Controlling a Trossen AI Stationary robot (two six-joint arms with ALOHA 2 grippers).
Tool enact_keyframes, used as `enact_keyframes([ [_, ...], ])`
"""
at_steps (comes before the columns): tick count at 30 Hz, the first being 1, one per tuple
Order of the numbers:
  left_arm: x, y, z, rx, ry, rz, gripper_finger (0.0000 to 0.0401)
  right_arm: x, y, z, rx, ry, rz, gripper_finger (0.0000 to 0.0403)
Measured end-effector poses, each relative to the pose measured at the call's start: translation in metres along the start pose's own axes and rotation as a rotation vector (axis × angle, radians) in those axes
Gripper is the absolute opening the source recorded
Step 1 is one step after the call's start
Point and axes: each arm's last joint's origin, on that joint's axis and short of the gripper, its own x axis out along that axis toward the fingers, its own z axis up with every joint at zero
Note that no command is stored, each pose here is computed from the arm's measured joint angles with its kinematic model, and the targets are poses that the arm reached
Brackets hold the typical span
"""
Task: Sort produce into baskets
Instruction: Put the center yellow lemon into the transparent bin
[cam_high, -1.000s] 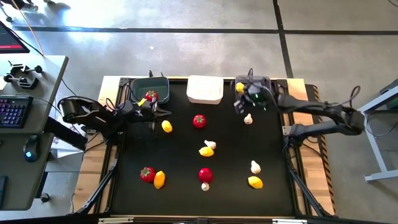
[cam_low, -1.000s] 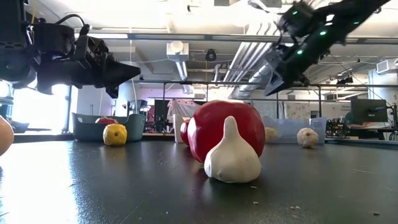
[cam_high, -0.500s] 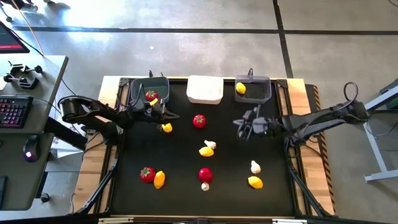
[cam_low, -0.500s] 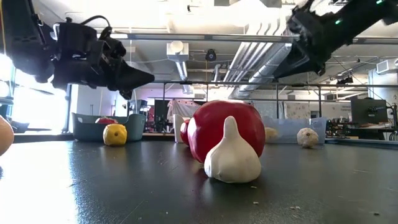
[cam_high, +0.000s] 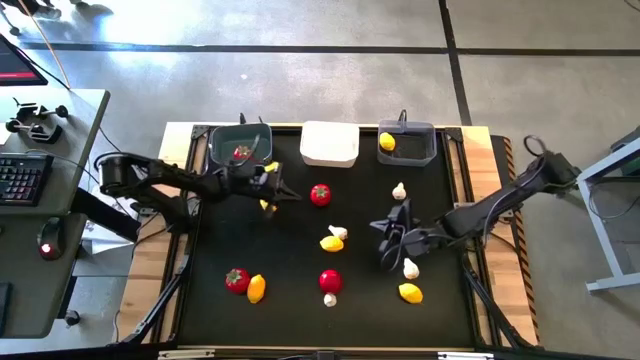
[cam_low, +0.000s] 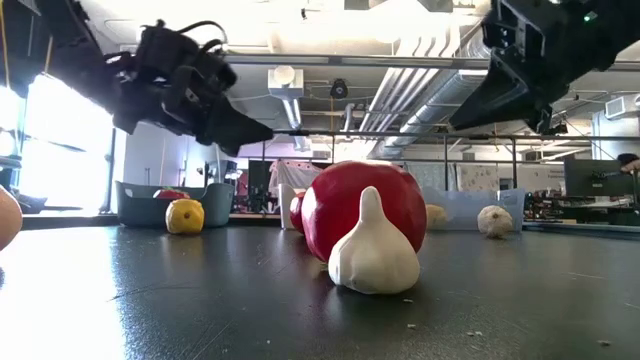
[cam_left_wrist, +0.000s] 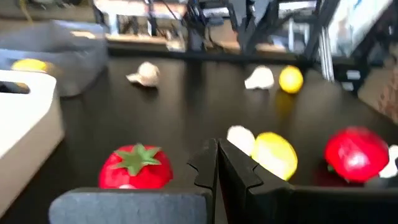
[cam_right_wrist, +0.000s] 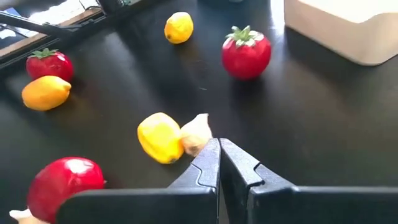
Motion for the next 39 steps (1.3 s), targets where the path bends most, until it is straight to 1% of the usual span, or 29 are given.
enact_keyframes([
  [3, 0.012, -0.005, 0.004, 0.031, 0.063, -0.054, 0.0000, 0.011, 0.006, -0.007, 0.024, -0.005, 0.005, 0.0000],
  [7, 0.025, -0.013, 0.007, 0.041, 0.128, -0.191, 0.0000, 0.026, 0.014, -0.016, 0.033, -0.023, 0.007, 0.0000],
  [9, 0.030, -0.018, 0.009, 0.042, 0.136, -0.236, 0.0000, 0.033, 0.015, -0.021, 0.032, -0.028, 0.000, 0.0000],
  [15, 0.041, -0.035, 0.012, 0.068, 0.145, -0.280, 0.0007, 0.047, 0.019, -0.034, 0.024, -0.035, -0.018, 0.0000],
  [18, 0.048, -0.043, 0.012, 0.075, 0.154, -0.310, 0.0025, 0.052, 0.018, -0.039, 0.015, -0.046, -0.043, 0.0000],
  [22, 0.059, -0.048, 0.007, 0.072, 0.182, -0.335, 0.0059, 0.056, 0.016, -0.041, 0.011, -0.052, -0.065, 0.0000],
  [29, 0.090, -0.057, -0.009, 0.040, 0.254, -0.379, 0.0124, 0.060, 0.013, -0.033, -0.070, -0.094, -0.096, 0.0001],
  [31, 0.100, -0.061, -0.013, 0.043, 0.274, -0.376, 0.0140, 0.062, 0.012, -0.032, -0.106, -0.101, -0.108, 0.0001],
  [32, 0.106, -0.063, -0.015, 0.050, 0.281, -0.355, 0.0146, 0.062, 0.011, -0.031, -0.121, -0.104, -0.114, 0.0001],
  [35, 0.117, -0.064, -0.017, 0.069, 0.297, -0.264, 0.0163, 0.063, 0.010, -0.030, -0.152, -0.112, -0.132, 0.0001],
  [39, 0.121, -0.062, -0.016, 0.060, 0.302, -0.136, 0.0181, 0.064, 0.009, -0.029, -0.158, -0.116, -0.143, 0.0001],
])
